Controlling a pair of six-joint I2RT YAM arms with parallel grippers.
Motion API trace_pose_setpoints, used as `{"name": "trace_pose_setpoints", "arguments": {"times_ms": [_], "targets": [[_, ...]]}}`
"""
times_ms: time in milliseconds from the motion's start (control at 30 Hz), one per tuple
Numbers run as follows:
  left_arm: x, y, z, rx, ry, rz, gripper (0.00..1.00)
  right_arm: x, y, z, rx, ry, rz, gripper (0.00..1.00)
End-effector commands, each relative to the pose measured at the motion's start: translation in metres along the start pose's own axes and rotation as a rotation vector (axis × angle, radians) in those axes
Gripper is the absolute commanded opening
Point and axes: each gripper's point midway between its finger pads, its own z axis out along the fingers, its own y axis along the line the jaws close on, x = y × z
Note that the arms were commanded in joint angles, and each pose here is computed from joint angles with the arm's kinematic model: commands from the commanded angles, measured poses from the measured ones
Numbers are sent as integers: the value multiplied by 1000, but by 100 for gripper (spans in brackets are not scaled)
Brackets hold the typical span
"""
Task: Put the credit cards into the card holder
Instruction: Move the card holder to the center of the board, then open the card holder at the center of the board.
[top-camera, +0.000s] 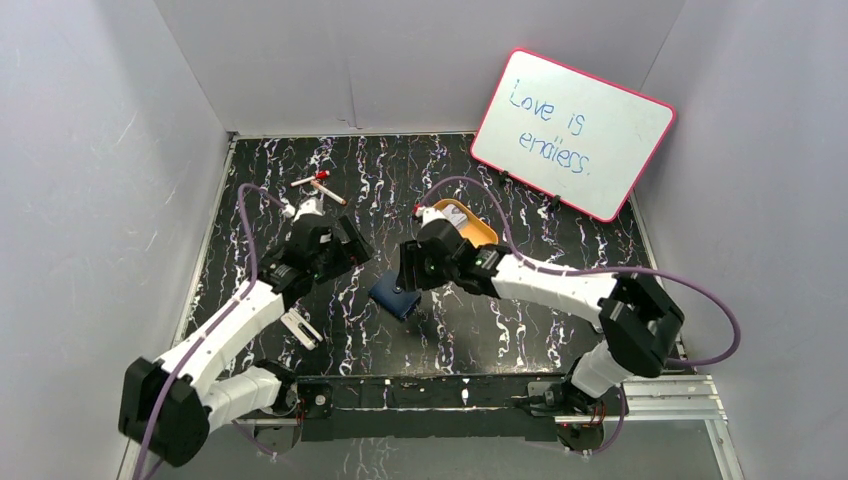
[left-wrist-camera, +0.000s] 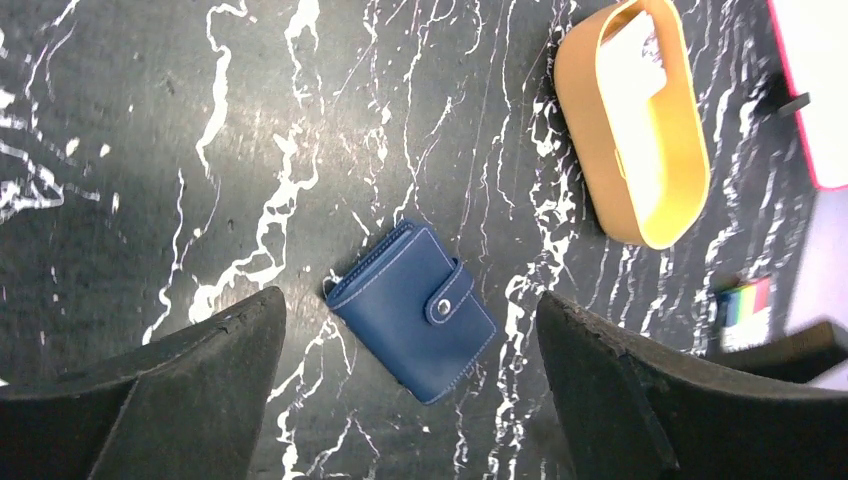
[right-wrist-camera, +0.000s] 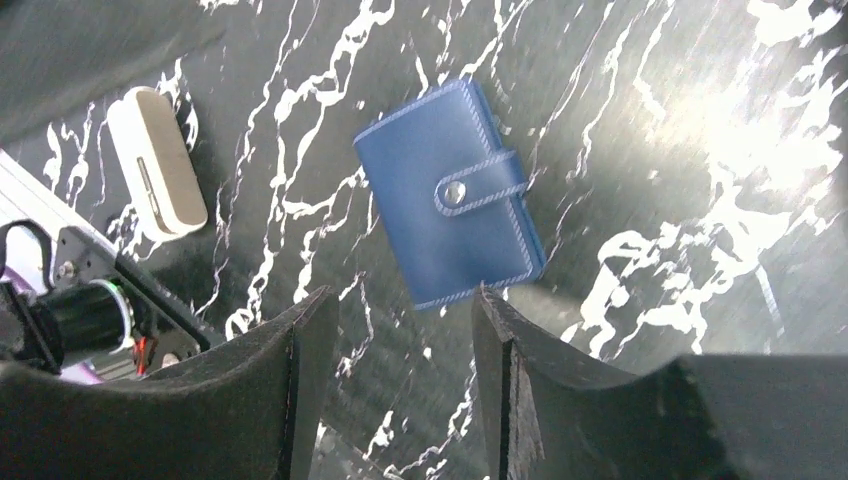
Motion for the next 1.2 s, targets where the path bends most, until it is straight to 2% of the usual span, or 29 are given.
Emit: {"name": "trace_pose_setpoints", "arguments": {"times_ms": [0,233,467,733,900,1033,1167], "targets": [[37,30,-12,-71,74,-140,93,-25,-19,16,5,14,-78,59],[69,9,-24,155,155,-207,93,-31,-33,46,-48,53,-69,58],[75,8,-26,192,180,-115,93,-6,-51,72,-13,125,-53,56],[105,9,-14,196,304,-94,89,49,-76,47,13,107,36,54],[117,1,-3,218,340,-93,86,65,-72,25,8,65,63,51],[126,-6,8,218,386,-65,79,69,-64,17,23,41,52,50],[132,-3,16,178,409,-55,72,45,-64,9,73,-56,45,51]]}}
